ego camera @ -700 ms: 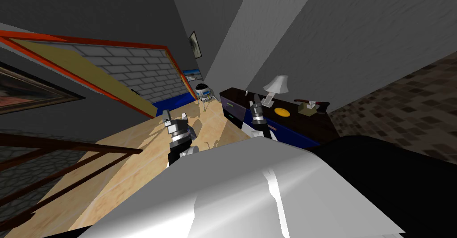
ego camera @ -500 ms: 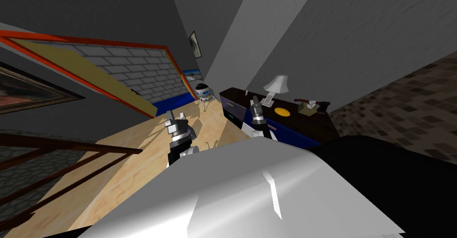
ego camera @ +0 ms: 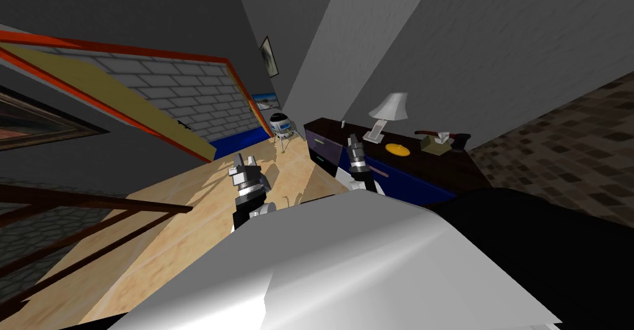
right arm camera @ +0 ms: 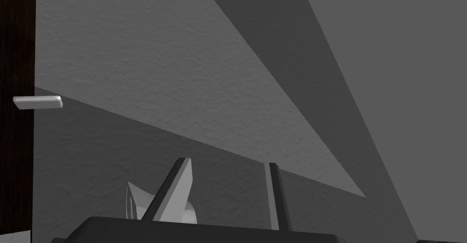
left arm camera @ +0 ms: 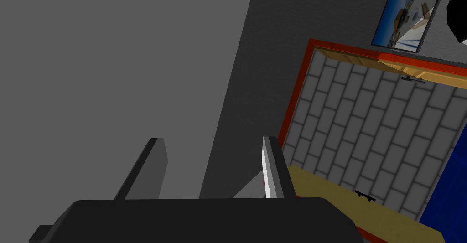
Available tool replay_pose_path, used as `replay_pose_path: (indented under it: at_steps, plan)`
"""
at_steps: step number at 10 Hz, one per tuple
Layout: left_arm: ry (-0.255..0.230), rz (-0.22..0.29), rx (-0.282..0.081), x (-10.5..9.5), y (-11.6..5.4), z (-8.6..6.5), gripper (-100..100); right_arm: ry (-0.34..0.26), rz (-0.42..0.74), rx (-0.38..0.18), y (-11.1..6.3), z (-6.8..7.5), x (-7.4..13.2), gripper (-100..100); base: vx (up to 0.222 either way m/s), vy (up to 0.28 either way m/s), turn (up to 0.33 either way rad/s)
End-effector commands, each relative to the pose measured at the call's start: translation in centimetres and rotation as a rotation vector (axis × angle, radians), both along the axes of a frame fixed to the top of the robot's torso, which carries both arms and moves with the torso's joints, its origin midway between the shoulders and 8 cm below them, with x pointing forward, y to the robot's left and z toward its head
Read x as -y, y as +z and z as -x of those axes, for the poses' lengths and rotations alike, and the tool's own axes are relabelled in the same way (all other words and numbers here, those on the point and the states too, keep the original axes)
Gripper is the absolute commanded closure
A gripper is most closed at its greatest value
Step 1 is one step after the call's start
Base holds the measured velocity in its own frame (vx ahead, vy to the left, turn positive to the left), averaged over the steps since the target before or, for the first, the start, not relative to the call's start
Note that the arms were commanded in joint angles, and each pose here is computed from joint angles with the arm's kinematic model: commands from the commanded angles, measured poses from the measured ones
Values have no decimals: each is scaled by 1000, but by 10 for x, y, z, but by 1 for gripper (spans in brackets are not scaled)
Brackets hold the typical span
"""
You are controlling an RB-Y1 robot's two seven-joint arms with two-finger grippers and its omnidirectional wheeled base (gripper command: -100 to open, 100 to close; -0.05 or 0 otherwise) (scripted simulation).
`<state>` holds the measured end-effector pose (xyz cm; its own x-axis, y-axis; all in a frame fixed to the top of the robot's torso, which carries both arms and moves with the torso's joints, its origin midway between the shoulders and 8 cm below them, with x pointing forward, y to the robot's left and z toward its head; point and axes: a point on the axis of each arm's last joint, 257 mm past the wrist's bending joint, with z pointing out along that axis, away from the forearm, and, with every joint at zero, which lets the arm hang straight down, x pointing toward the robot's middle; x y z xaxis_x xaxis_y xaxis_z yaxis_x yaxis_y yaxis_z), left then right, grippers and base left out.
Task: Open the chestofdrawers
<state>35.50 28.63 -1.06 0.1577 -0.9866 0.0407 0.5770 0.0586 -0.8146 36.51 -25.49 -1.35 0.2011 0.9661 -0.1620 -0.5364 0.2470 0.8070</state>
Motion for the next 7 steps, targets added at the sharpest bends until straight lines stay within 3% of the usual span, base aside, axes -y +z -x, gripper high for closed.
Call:
replay_pose_path:
  at_steps: [1,2,3,7]
  plan:
    - [0,0,0,0,0,0,0,0,0,0,0,0,0,0,0,0,0]
    - [0,0,0,0,0,0,0,0,0,0,0,0,0,0,0,0,0]
    - [0,0,0,0,0,0,0,11,52,-18,-4,-2,-4,-100,21,10,-15]
    - [0,0,-1,0,0,0,0,13,248,-95,-27,-11,-13,-100,59,37,-33]
